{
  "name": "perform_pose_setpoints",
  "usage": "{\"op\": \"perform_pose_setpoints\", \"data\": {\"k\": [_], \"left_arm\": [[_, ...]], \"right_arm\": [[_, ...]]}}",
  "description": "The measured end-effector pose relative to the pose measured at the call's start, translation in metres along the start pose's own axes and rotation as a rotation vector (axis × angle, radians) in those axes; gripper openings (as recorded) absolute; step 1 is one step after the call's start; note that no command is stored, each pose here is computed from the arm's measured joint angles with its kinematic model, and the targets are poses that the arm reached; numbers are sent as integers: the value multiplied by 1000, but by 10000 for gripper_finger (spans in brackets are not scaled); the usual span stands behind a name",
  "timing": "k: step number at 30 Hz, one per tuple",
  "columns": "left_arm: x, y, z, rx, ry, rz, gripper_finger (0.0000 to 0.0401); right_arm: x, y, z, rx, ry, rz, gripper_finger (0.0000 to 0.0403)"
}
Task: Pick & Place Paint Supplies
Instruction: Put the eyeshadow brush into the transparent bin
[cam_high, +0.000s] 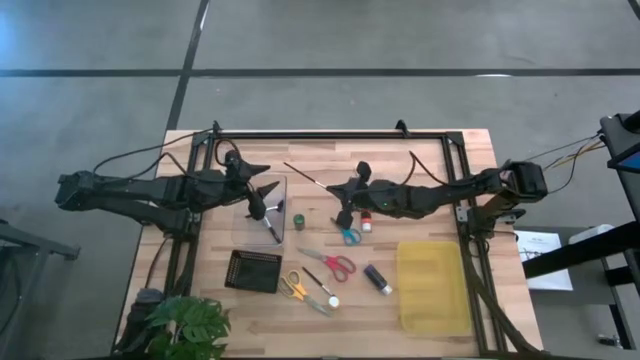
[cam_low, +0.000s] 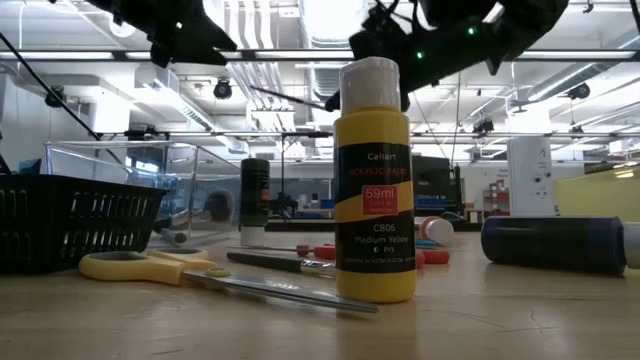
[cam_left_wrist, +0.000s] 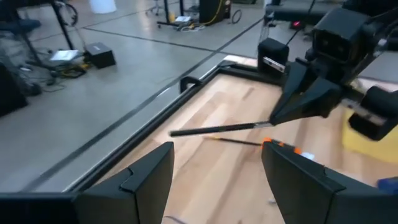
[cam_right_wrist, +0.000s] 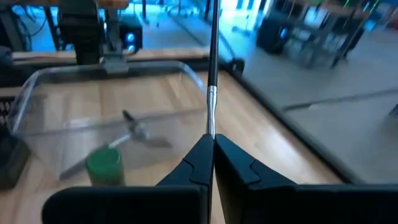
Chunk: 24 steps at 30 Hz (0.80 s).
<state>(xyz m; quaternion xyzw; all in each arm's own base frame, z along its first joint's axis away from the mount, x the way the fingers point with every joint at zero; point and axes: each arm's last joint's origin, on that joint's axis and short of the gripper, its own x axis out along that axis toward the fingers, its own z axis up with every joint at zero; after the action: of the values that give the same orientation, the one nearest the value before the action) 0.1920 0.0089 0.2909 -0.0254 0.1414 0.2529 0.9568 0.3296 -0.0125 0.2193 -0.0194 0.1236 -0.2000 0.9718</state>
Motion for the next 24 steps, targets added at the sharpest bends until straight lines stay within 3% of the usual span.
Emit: {"op": "perform_pose_setpoints", "data": {"k": [8, 24], "left_arm": [[0, -3, 7, -74, -56, -68, 252], [5, -1, 9, -217, -254, -154, 252]], "right_arm": [[-3, 6, 20, -63, -141, -50, 8], [-7, 15, 43, -157, -267, -8, 8]]}}
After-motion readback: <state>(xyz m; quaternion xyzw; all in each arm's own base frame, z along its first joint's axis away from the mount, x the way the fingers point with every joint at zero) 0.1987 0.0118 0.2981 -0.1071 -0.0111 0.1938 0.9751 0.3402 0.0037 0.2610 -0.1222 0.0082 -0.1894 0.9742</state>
